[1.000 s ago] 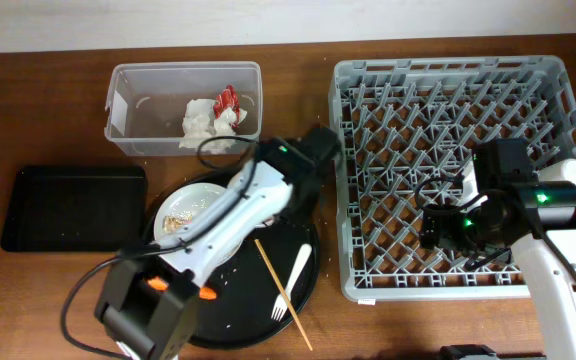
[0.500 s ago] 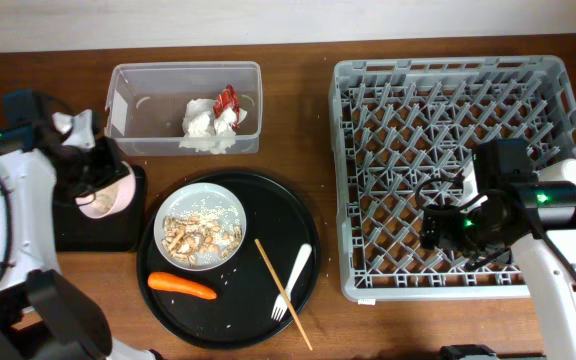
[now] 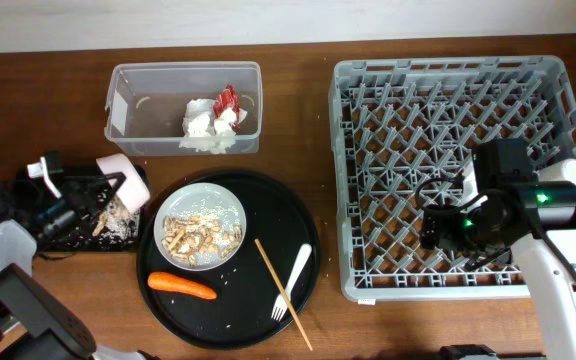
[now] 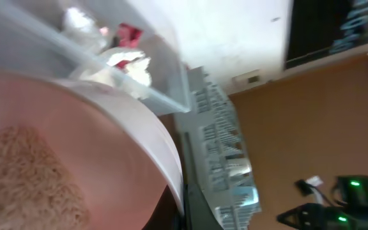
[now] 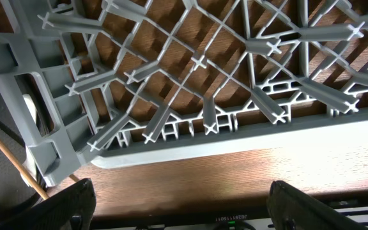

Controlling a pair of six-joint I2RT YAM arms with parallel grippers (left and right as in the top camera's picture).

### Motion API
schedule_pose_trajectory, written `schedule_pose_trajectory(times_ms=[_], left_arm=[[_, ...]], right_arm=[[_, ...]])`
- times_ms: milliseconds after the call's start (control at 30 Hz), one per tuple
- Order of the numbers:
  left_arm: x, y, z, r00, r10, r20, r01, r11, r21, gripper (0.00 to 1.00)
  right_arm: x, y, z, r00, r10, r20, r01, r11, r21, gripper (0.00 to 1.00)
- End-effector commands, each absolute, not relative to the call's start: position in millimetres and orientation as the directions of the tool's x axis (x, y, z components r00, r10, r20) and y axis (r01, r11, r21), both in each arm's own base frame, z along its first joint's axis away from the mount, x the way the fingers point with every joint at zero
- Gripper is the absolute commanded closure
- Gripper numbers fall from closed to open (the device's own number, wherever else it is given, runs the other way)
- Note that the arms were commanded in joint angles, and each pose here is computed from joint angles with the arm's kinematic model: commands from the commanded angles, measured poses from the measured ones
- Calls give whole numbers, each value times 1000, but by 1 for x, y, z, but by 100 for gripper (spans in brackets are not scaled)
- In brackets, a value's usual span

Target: Sort waste into correct bins and load items into the dishwasher rack

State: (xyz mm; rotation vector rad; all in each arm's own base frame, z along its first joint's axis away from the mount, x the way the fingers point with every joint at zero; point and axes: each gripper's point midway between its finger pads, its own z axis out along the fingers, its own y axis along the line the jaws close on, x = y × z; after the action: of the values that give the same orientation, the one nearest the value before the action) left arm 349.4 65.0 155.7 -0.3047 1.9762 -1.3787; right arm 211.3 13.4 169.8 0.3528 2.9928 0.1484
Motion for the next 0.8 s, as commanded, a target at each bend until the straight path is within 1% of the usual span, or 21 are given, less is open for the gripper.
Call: schedule_pose_trajectory(times_ms=[0,100,200,300,367,567,600,633,667,700,733,767], left_arm=[[342,65,186,-687,-578,-440,321,302,-898,100],[340,66,190,-688,-593,-417,318,270,-909,99],[338,72,190,-682,-611,-401,301,265,-916,100],[336,83,190,-688,-659,-303,221,207,-953,100],[334,91,190,-689,-692,-213,152,149,-977,100],[333,96,188,-681,-699,-220,148,164,-975,100],[336,100,172,-678,-706,-203,64,218,-974,100],[337,107,148,-662,-744,-91,-122,227,-966,99],[336,99,183,-682,-707,-187,99,163,-982,100],[335,97,193,-674,-690,-265,186,189,-964,100],[338,100,183,-672,-693,-261,139,228,-964,100],[339,103,173,-674,-715,-183,38,214,-976,100]], right_arm=[[210,10,171,-961,250,-122,238,966,102,10],[210,10,171,-961,250,-122,238,966,102,10],[210,10,171,-961,250,-122,238,966,102,10],[210,10,171,-961,250,-122,238,966,102,10],[210,10,171,-961,250,-121,238,966,102,10],[210,10,171,-961,250,-121,238,966,102,10],[210,10,171,-961,250,-121,238,966,102,10],[210,10,171,-961,250,-121,238,966,102,10],[210,10,171,-961,250,-121,238,966,102,10],[210,10,171,-961,250,-121,238,966,102,10],[210,10,171,-961,250,-121,238,966,102,10],[210,10,171,-961,250,-121,238,966,102,10]])
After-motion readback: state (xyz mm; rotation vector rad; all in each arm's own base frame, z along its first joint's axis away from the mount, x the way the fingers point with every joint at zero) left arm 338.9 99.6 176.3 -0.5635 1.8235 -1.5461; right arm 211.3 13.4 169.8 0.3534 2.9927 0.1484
